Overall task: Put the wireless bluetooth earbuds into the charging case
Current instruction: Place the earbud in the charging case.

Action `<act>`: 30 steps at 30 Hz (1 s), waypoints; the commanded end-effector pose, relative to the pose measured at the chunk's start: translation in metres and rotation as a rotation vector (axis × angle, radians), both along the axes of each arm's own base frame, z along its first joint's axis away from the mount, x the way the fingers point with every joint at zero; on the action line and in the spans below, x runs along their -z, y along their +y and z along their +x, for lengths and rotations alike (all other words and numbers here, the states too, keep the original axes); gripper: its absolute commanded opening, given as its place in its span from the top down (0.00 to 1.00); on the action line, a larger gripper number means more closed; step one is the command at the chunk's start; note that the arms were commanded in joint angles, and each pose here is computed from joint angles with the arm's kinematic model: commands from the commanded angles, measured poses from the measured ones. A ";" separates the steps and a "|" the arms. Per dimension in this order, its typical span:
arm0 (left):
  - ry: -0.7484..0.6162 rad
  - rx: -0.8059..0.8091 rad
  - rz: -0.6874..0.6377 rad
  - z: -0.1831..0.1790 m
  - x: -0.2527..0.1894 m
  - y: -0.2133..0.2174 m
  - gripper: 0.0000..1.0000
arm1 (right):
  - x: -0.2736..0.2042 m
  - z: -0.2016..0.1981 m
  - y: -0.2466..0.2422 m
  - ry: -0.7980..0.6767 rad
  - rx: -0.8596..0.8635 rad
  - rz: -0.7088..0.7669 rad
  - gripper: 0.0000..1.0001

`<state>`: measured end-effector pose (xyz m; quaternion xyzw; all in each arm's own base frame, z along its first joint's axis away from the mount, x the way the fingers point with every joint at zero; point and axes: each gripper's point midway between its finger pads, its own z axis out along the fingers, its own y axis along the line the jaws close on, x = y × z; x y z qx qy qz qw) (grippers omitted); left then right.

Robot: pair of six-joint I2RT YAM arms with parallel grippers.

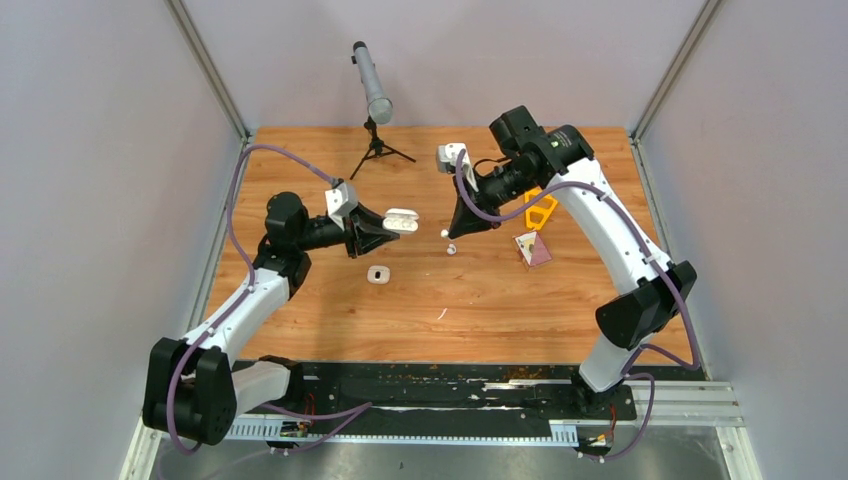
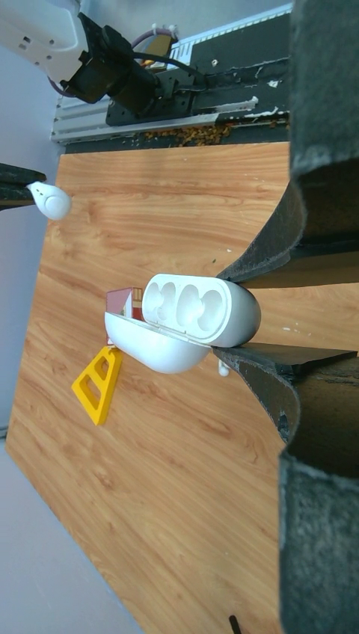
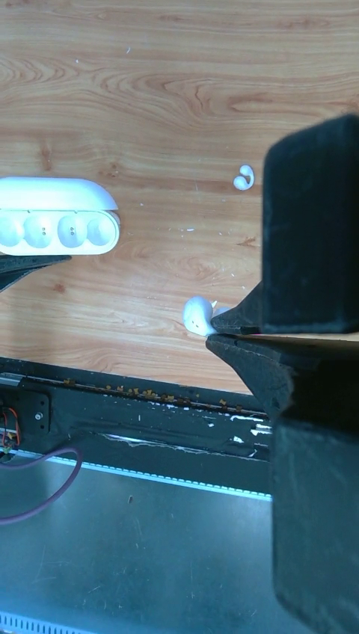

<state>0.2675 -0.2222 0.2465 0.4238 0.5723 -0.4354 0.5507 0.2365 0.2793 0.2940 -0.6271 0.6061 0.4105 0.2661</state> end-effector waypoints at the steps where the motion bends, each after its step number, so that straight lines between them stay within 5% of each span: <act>1: -0.097 0.051 -0.008 -0.005 -0.020 -0.004 1.00 | -0.026 -0.013 0.009 -0.022 -0.051 0.070 0.98; 8: -0.105 0.094 -0.006 -0.017 -0.019 -0.011 1.00 | -0.032 -0.013 0.030 -0.204 -0.134 0.043 0.99; 30: -0.109 0.131 -0.031 -0.025 -0.033 -0.025 1.00 | -0.016 -0.001 0.047 -0.141 -0.150 0.027 0.99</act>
